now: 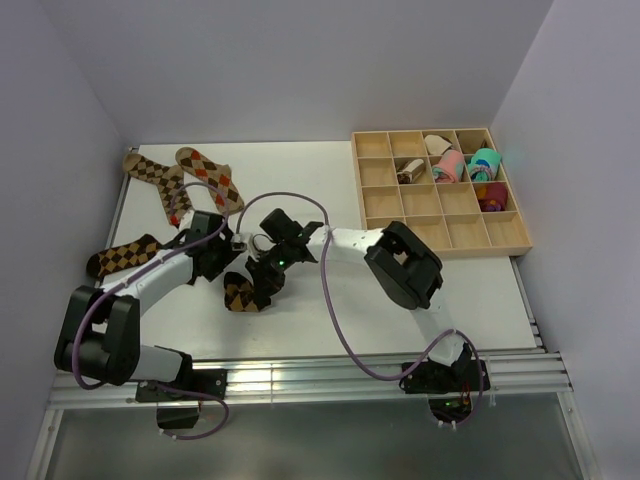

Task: Roll the socks
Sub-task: Roll the sock at the center of the board.

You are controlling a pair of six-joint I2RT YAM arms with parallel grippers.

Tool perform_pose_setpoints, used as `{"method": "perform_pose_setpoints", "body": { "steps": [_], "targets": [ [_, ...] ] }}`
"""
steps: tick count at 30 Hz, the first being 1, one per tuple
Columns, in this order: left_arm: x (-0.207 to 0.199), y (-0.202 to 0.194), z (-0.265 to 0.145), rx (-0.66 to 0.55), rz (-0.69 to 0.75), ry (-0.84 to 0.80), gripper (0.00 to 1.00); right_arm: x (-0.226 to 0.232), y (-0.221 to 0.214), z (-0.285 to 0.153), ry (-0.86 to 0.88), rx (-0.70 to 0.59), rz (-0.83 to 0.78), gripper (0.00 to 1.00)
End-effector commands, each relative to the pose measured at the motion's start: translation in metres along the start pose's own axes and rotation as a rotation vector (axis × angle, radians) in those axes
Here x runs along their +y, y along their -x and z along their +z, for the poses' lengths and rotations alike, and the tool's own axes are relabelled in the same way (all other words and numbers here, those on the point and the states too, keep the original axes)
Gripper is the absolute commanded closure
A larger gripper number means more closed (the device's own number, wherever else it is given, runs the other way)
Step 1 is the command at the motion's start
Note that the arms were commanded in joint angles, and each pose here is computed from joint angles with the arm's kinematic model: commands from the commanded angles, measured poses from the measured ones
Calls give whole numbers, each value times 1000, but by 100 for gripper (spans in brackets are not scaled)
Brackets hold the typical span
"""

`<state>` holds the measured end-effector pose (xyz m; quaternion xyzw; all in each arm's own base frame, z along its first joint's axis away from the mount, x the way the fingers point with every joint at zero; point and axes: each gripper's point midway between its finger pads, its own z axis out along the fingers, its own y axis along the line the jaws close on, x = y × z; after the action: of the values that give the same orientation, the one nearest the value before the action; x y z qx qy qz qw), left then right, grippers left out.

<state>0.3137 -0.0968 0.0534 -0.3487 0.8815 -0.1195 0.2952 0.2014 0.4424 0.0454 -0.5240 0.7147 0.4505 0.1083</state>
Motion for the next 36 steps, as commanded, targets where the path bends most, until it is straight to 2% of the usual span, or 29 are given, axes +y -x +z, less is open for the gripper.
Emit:
{"method": "perform_pose_setpoints", "body": {
  "steps": [1, 5, 9, 12, 13, 15, 16, 18, 19, 22, 24, 27, 29, 30, 32, 33, 35, 36],
  "targets": [
    [-1, -8, 1, 39, -21, -10, 17, -37, -51, -8, -226, 121, 227, 100],
    [23, -26, 13, 96, -48, 45, 17, -33, -52, 2, -262, 108, 160, 100],
    [30, -32, 18, 101, -71, 39, 24, -34, -54, 6, -312, 92, 127, 100],
    [30, -38, 21, 125, -70, 29, 38, -35, -50, 5, -361, 81, 90, 100],
    [28, -39, 24, 130, -72, 17, 49, -35, -48, 4, -372, 70, 81, 100],
    [25, -46, 26, 161, -74, -2, 59, -33, -45, 1, -407, 55, 61, 100],
    [20, -46, 28, 156, -72, -20, 69, -34, -42, -1, -423, 44, 50, 100],
    [13, -53, 33, 170, -50, -28, 76, -29, -37, -7, -454, 30, 16, 100],
    [6, -55, 34, 171, -39, -41, 83, -30, -36, -10, -489, 27, 0, 100],
    [-24, -66, 39, 206, 15, -83, 92, -25, -29, -18, -553, 24, -57, 100],
    [-31, -80, 44, 237, 41, -82, 100, -18, -24, -23, -587, 18, -92, 100],
    [-48, -83, 44, 262, 54, -114, 98, -18, -26, -26, -618, 24, -99, 100],
    [-56, -71, 41, 221, 60, -117, 92, -22, -31, -27, -637, 36, -94, 100],
    [-54, -67, 31, 225, 70, -103, 82, -23, -33, -27, -643, 42, -92, 100],
    [-48, -39, 26, 130, 58, -49, 71, -25, -37, -25, -642, 52, -89, 100],
    [-44, -30, 16, 111, 44, -39, 61, -24, -36, -24, -641, 47, -92, 100],
    [-29, -3, 7, 68, -14, -18, 52, -23, -36, -23, -641, 43, -94, 100],
    [-18, 1, 4, 67, -28, 7, 44, -23, -36, -23, -642, 39, -97, 100]
  ]
}}
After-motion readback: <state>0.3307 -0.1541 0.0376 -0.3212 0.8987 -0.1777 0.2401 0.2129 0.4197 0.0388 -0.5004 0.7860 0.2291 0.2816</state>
